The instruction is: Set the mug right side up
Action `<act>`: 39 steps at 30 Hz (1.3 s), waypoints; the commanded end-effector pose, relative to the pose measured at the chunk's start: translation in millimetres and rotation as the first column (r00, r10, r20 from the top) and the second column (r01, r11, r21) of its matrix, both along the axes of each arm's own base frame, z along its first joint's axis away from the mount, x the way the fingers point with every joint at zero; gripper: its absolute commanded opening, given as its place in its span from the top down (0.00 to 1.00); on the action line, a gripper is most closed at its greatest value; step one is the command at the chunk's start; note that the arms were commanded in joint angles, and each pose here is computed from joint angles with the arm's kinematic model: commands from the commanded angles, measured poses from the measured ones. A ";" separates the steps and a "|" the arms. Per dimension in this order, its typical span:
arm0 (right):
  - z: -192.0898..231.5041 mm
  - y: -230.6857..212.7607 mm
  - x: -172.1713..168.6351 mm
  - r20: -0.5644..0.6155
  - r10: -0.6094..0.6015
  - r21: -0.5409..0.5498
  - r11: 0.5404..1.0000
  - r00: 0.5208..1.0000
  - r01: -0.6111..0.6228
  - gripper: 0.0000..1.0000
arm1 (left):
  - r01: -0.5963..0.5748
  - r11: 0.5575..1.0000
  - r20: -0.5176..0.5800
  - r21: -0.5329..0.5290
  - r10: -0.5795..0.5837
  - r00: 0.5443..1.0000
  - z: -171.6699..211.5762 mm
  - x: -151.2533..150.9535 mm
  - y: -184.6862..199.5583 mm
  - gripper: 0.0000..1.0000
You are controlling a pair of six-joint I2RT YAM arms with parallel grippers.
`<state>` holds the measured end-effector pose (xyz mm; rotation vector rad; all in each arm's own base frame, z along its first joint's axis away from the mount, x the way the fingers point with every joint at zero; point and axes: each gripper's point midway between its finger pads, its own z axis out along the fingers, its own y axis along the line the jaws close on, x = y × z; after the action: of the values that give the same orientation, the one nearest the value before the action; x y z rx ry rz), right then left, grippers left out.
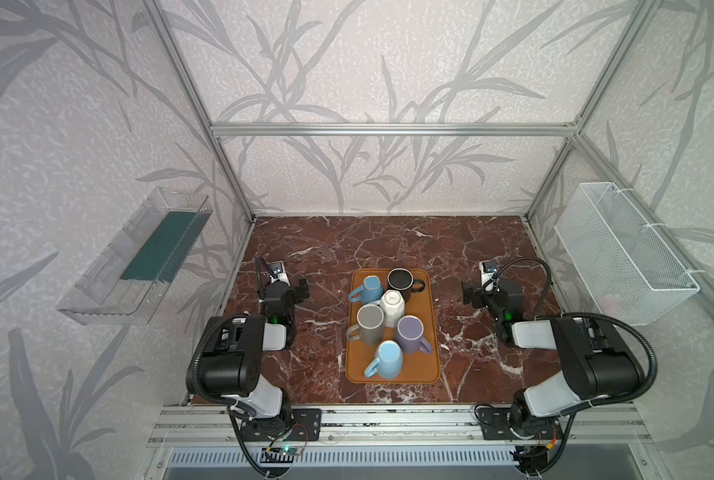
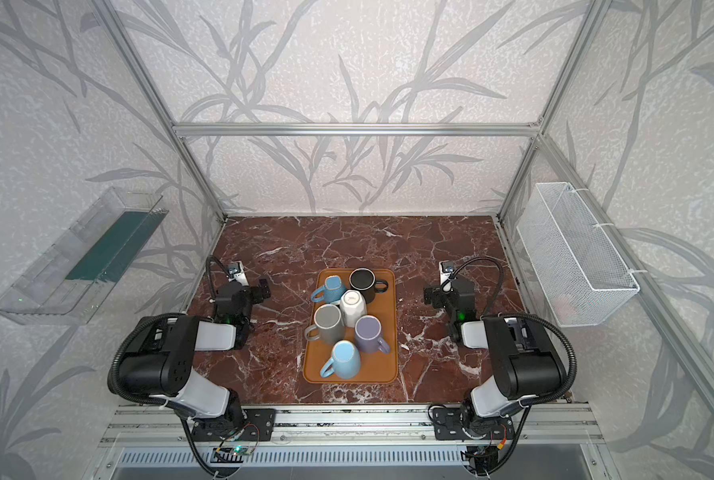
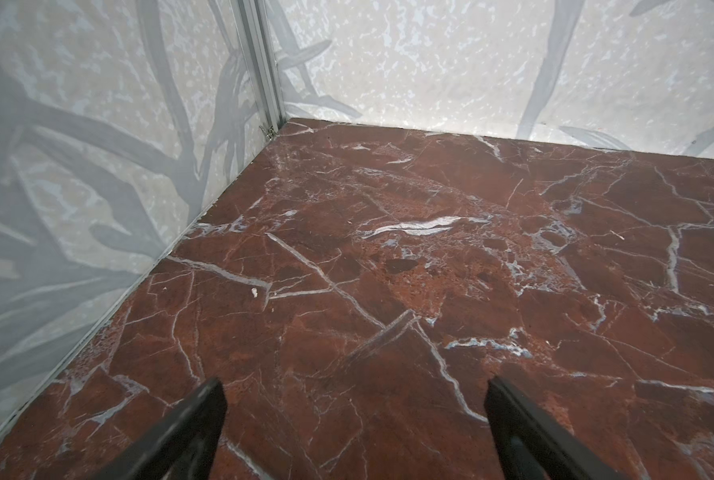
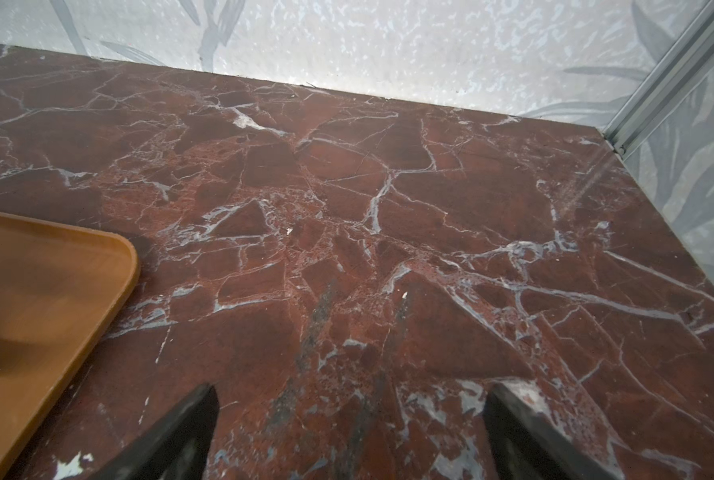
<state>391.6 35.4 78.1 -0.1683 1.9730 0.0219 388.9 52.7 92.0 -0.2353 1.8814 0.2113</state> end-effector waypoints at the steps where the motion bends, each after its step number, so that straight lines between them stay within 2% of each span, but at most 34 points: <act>1: 11.2 -1.4 6.2 0.031 -0.011 0.003 1.000 0.999 0.011 0.01 | -0.010 1.000 0.022 0.002 0.010 1.000 4.9 1.2 0.8 0.01; 35: 11.9 -3.1 5.9 0.033 -0.021 0.007 1.000 0.999 0.020 0.01 | -0.012 1.000 0.023 0.002 0.012 1.000 5.5 1.3 1.0 0.01; 39: 25.1 -8.7 7.0 0.070 -0.056 0.011 0.998 0.996 0.055 0.01 | -0.039 0.999 0.011 0.016 0.039 0.999 23.5 -1.0 3.4 0.01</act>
<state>392.2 33.4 79.7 -0.1558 1.9699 0.0132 385.7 53.9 92.6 -0.2420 1.8943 0.2251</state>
